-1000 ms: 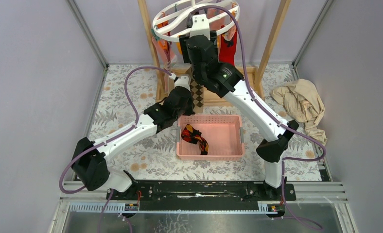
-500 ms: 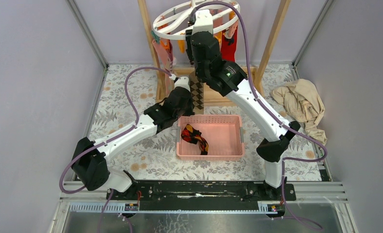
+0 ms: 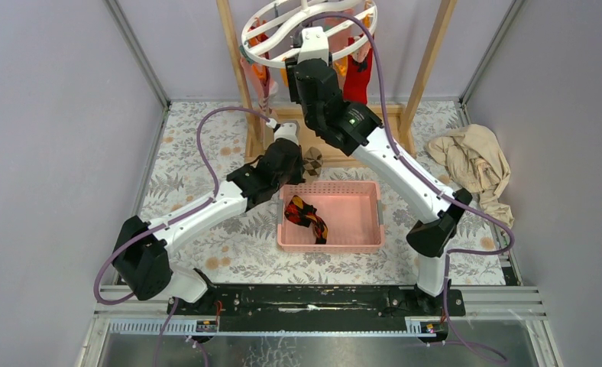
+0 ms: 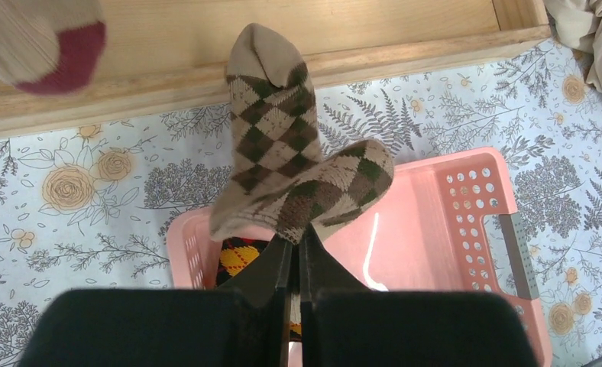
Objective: Remove the socks clipped to the hanger
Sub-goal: Remove the sock from the hanger, then place the sock in the bin.
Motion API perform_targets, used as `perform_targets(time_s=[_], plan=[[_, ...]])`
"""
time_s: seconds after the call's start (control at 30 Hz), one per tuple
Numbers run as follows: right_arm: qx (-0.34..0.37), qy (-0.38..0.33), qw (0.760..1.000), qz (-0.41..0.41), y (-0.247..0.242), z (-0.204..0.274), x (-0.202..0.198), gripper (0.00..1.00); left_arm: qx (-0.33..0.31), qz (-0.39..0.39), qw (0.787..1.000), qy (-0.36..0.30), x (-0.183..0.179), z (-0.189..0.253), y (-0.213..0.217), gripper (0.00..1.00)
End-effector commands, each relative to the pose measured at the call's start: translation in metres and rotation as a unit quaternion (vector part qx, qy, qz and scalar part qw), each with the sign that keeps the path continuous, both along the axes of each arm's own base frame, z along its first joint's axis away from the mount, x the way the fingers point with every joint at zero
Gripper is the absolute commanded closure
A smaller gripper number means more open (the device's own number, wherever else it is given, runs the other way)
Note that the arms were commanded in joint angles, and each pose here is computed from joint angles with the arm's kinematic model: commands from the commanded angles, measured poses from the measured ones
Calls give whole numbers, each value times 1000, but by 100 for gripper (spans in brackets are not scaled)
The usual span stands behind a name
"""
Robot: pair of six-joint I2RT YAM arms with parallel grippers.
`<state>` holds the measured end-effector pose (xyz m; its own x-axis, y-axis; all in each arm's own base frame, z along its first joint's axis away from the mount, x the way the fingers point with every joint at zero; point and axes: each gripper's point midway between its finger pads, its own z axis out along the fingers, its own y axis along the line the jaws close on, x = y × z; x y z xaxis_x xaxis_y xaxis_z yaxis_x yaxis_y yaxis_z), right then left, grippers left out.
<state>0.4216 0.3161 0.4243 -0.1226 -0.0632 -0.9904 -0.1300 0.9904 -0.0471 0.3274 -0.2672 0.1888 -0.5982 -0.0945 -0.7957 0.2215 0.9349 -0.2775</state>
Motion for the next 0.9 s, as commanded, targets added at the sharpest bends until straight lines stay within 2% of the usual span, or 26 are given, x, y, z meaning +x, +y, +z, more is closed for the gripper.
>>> perform_targets(time_s=[0.0, 0.13, 0.3, 0.5, 0.87], plan=[[55, -35, 998, 3, -20, 44, -14, 36, -18, -10, 1000, -20, -3, 16, -3, 97], [75, -20, 997, 13, -31, 36, -19, 15, -42, -36, 998, -23, -13, 29, -9, 97], [105, -5, 994, 41, -44, 24, -37, 6, -94, -86, 991, -40, -31, 69, -19, 97], [129, 17, 990, 43, -79, 3, -65, 2, -163, -176, 971, -26, -64, 114, -43, 96], [133, 17, 991, 11, -137, -13, -95, 0, -248, -264, 932, 15, -101, 131, -88, 96]])
